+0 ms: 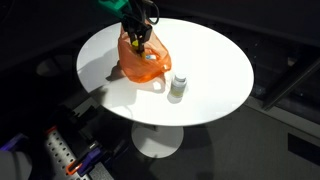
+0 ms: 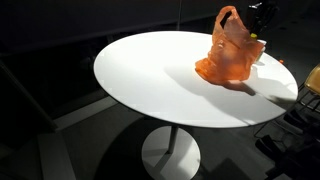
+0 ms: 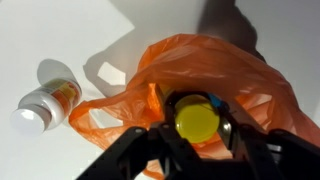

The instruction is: Take the bottle with black labeling out of the carrier bag

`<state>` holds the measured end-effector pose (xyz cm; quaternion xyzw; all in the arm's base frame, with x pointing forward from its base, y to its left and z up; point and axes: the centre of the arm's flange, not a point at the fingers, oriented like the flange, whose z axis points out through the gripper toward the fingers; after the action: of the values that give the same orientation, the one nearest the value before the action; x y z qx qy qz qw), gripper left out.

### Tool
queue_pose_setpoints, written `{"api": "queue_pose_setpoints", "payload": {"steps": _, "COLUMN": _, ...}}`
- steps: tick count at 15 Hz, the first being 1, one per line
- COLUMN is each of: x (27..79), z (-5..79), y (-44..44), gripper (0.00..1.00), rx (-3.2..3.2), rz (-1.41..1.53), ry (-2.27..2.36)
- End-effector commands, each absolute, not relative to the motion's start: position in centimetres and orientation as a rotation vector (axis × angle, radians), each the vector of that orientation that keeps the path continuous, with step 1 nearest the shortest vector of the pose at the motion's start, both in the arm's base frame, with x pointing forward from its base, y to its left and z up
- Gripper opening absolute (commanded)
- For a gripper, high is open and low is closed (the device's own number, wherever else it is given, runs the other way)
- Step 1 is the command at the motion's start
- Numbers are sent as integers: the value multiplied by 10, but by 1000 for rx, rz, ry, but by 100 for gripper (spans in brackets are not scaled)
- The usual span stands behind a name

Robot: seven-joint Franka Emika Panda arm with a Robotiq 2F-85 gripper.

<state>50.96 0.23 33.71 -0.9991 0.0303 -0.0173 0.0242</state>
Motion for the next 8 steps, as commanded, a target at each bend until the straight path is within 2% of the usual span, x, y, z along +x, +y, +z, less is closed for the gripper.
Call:
{"api": "queue_pose_setpoints", "payload": {"steps": 1, "x": 511, "z": 378, "y": -15, "gripper": 20, "rx": -3066, "rz": -139, "ry": 166}}
{"api": "queue_pose_setpoints", "payload": {"steps": 8, "x": 492, "z": 438, "y": -42, "gripper": 20, "rx": -3015, "rz": -262, "ry": 269}}
